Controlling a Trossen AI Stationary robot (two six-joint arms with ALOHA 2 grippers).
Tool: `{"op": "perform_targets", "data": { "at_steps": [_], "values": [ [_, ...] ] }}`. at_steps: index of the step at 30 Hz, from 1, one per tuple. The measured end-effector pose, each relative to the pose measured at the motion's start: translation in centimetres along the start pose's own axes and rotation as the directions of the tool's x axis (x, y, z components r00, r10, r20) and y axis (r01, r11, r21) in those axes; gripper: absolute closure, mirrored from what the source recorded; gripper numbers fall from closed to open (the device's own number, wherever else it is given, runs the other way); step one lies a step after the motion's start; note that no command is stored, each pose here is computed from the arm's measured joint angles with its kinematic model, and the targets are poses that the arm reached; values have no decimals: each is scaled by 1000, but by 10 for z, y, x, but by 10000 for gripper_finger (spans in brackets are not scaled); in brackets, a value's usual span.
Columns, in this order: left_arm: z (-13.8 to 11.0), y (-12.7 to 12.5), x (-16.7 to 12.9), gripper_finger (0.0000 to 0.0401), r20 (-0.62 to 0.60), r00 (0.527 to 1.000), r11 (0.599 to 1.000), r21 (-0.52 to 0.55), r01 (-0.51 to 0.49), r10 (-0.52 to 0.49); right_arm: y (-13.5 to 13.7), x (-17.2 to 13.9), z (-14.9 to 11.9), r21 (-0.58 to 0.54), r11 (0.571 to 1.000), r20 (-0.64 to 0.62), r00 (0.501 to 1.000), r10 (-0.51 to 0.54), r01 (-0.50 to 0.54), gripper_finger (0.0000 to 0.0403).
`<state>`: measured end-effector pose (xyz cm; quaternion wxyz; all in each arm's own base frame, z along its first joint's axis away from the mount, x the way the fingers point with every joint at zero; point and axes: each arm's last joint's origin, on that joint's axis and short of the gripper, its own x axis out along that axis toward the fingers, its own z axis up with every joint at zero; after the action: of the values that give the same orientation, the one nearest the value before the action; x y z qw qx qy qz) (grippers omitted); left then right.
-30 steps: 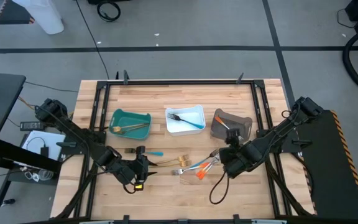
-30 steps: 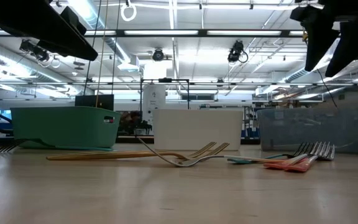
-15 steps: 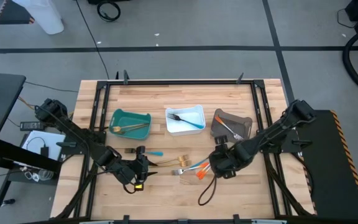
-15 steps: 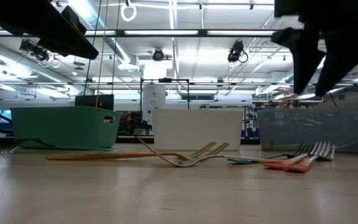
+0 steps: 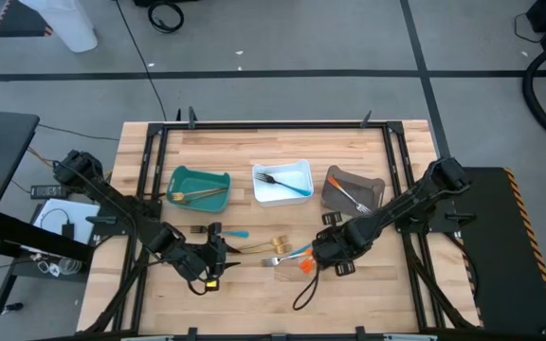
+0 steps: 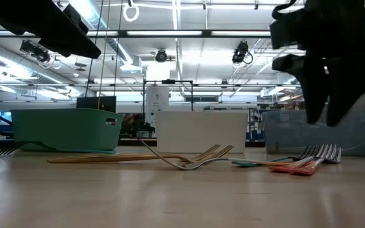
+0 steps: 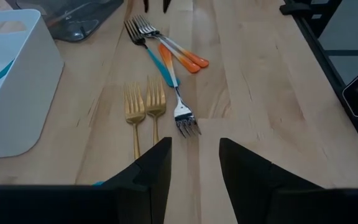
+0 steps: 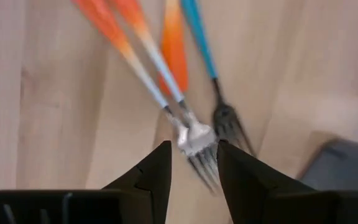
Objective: Sort silverware by color (type)
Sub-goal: Put the orange fork into the black bin
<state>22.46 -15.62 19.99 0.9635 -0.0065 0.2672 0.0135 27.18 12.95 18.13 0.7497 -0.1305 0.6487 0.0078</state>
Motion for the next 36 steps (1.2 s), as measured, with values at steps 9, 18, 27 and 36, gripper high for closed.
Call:
{"op": "perform_targets", "data": {
  "at_steps": [9, 18, 27, 36],
  "values": [
    [1, -1, 0, 257, 12, 1000, 1000, -9, 5, -5, -5, 16, -4, 83, 996, -125, 992, -26, 37, 273],
    [2, -1, 0, 257, 15, 1000, 1000, -10, 7, -6, -12, 19, -31, 247, 969, -152, 987, 42, -3, 273],
    [2, -1, 0, 257, 15, 1000, 1000, -10, 6, -6, -19, 14, -55, 419, 906, -23, 997, 80, -63, 273],
    [2, -1, 0, 257, 21, 1000, 1000, -5, 8, -8, -32, 28, -68, 572, 813, 76, 994, 84, -112, 273]
  ]
}}
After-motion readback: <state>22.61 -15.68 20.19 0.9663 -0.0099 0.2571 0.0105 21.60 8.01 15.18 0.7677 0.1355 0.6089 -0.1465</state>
